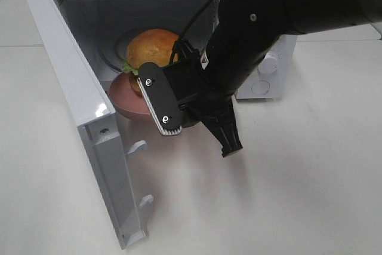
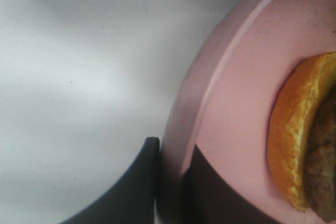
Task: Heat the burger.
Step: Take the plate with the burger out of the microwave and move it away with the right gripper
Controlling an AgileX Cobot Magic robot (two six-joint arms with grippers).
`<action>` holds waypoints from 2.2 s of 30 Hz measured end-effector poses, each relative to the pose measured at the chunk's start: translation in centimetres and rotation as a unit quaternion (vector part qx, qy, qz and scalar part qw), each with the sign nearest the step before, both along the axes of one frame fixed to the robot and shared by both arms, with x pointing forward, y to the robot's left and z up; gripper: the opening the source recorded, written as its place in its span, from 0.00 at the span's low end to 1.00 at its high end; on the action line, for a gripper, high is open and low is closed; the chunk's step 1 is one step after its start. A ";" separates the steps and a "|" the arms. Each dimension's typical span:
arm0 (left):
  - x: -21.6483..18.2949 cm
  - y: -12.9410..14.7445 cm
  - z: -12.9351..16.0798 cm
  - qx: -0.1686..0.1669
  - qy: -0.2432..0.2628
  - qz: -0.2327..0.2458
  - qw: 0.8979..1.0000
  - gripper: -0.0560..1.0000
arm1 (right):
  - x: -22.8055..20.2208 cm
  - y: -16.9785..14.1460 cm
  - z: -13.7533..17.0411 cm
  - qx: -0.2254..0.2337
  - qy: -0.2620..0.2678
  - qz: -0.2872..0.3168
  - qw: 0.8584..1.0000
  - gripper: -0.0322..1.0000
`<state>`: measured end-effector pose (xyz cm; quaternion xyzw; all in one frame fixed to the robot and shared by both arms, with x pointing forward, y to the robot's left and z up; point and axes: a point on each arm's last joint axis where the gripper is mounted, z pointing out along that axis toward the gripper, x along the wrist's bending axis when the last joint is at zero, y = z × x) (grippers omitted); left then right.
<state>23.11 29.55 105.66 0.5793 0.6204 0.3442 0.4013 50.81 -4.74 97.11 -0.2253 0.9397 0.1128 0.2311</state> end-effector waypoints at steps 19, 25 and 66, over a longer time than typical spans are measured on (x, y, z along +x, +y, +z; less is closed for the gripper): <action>0.0 0.0 0.0 0.000 0.000 0.000 1.000 0.99 | -7.7 -7.3 1.6 0.010 -0.008 -0.035 0.999 0.12; 0.0 0.0 0.0 0.000 0.000 0.000 1.000 0.99 | -9.4 -9.1 2.3 0.026 -0.020 -0.050 0.998 0.12; 0.0 0.0 0.0 0.000 0.000 0.000 1.000 0.99 | -15.7 -19.0 3.4 0.054 -0.036 -0.357 0.932 0.12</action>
